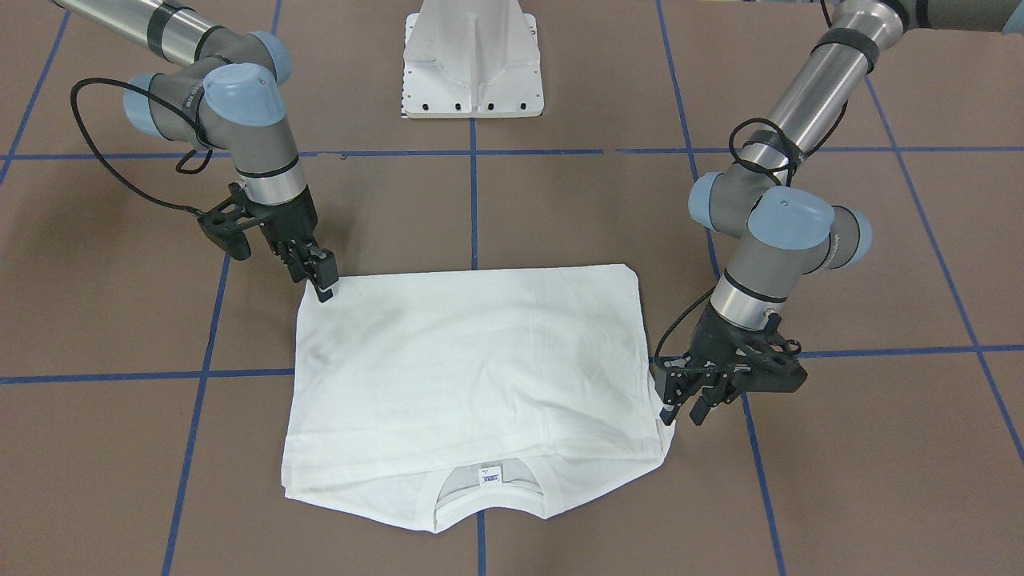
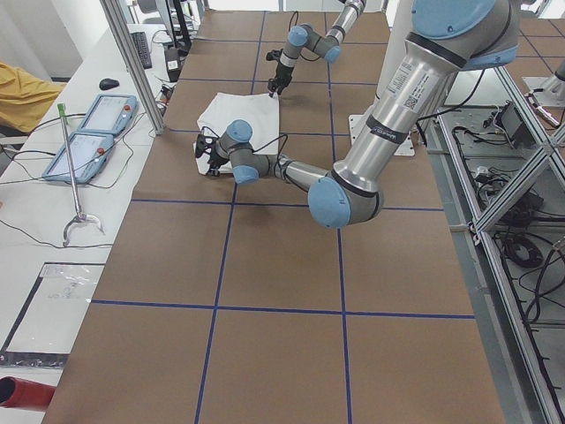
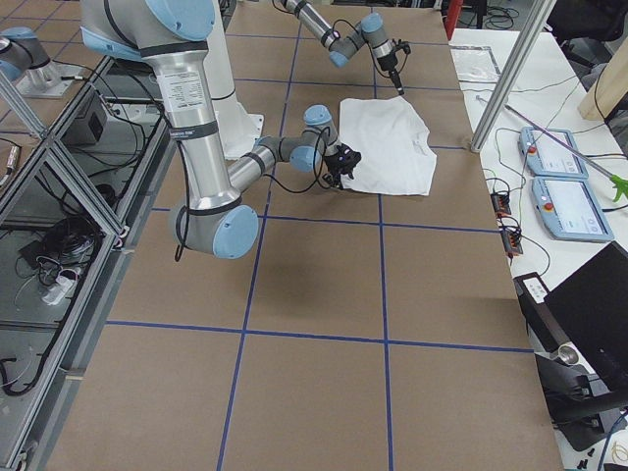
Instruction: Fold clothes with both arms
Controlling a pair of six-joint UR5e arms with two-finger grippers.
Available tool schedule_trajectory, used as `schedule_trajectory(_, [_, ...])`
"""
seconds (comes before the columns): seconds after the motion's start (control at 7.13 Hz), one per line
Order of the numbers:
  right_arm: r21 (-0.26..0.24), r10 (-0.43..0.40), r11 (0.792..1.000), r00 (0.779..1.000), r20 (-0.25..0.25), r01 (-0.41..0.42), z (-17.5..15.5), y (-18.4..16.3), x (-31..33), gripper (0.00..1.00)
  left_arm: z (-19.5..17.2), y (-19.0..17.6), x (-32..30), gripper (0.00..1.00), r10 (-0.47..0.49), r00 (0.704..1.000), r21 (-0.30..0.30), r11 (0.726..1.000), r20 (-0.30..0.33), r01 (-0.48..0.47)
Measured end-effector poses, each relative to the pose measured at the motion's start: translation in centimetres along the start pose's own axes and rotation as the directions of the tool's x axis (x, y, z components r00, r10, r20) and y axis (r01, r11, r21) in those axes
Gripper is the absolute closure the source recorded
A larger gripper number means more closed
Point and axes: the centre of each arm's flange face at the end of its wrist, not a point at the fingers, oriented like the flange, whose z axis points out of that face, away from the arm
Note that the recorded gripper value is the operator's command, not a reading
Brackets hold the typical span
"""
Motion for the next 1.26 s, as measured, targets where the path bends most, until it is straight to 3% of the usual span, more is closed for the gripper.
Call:
schedule_trajectory(0.56, [-0.013,0.012,1.000,1.000,0.011,-0.012,-1.2,-0.2,0.1,1.00,-0.2,-0.1,0.3,0.46,0.000,1.000,0.001,1.000,-0.007,0.000])
schedule_trajectory(0.84, [-0.039,0.014,0.999,1.000,0.000,-0.014,-4.8,-0.4,4.9,1.00,-1.5,0.1,1.6,0.46,-0.001,0.999,0.002,1.000,-0.042,0.001])
schedule_trajectory(0.98, [-0.080,0.019,0.997,1.000,-0.024,-0.021,-7.2,0.9,7.8,1.00,-2.9,0.7,2.1,0.42,0.004,0.997,-0.011,1.000,-0.074,-0.005])
schedule_trajectory(1.26, [-0.160,0.006,0.987,0.991,-0.131,-0.027,-10.7,6.6,11.5,1.00,-6.3,2.4,3.3,0.32,-0.014,0.986,-0.104,0.995,-0.163,-0.003])
